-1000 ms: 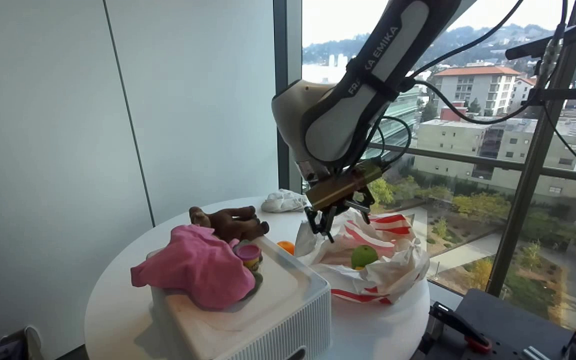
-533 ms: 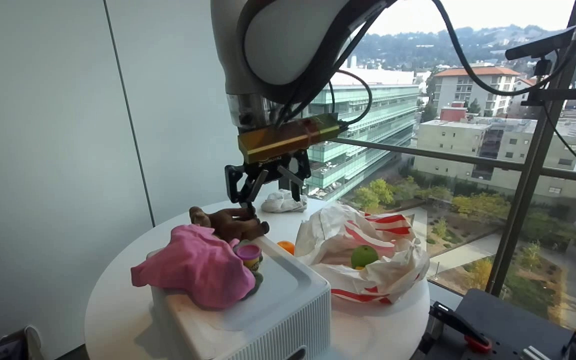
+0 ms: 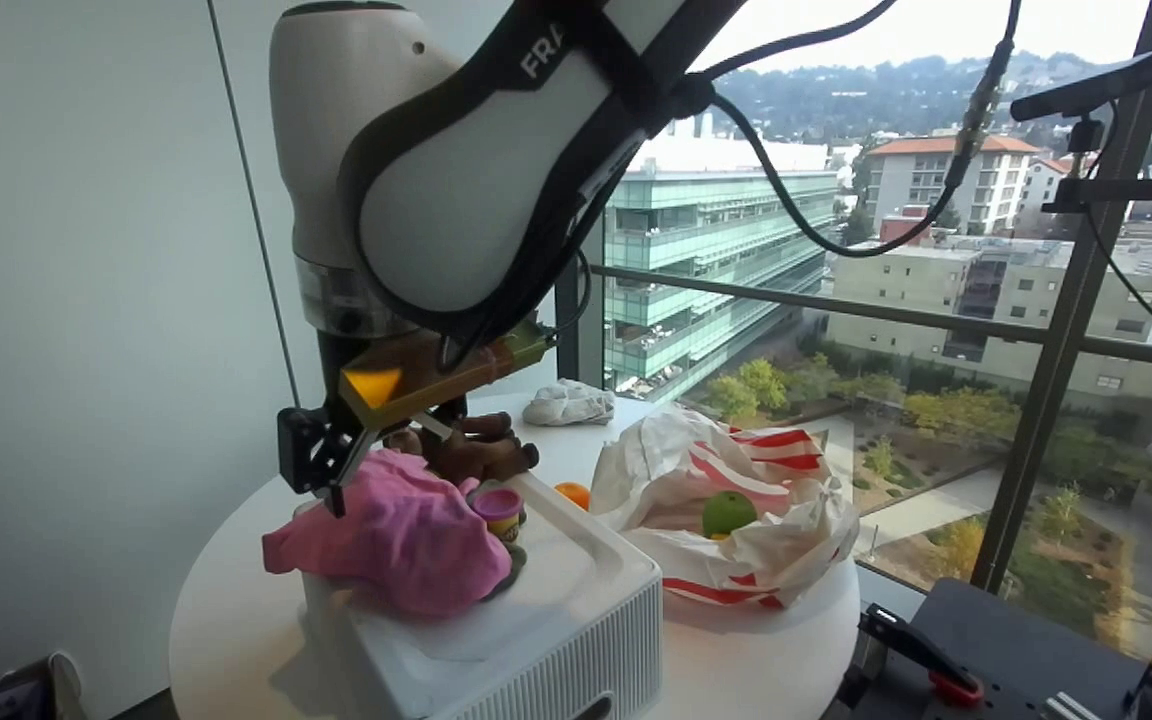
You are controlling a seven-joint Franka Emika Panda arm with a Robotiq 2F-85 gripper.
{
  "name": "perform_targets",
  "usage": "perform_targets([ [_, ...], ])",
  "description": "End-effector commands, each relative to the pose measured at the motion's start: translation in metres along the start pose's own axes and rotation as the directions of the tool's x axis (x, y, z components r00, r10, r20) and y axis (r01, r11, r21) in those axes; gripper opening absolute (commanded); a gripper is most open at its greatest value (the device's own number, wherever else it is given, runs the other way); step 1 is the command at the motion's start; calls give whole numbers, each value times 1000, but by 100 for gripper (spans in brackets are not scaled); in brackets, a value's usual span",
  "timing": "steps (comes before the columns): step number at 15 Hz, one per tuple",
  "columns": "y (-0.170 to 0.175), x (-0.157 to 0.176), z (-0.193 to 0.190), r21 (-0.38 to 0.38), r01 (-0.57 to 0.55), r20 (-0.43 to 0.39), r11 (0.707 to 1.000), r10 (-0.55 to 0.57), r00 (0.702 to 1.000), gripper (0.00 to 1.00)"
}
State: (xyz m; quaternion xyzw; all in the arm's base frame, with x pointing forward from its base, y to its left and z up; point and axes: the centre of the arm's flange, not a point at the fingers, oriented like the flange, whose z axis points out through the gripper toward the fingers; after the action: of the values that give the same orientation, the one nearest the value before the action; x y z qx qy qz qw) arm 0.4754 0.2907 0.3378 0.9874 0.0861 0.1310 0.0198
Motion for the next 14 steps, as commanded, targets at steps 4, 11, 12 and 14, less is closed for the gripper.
perform_targets([
  [4, -18, 23, 75, 31, 340, -22, 940, -340, 940, 100],
  [11, -16, 17, 69, -39, 525, -36, 850, -526, 850, 49],
  [12, -15, 16, 66, -42, 531, -38, 846, -533, 845, 43],
  [14, -10, 17, 59, -51, 531, -39, 846, -533, 845, 27],
])
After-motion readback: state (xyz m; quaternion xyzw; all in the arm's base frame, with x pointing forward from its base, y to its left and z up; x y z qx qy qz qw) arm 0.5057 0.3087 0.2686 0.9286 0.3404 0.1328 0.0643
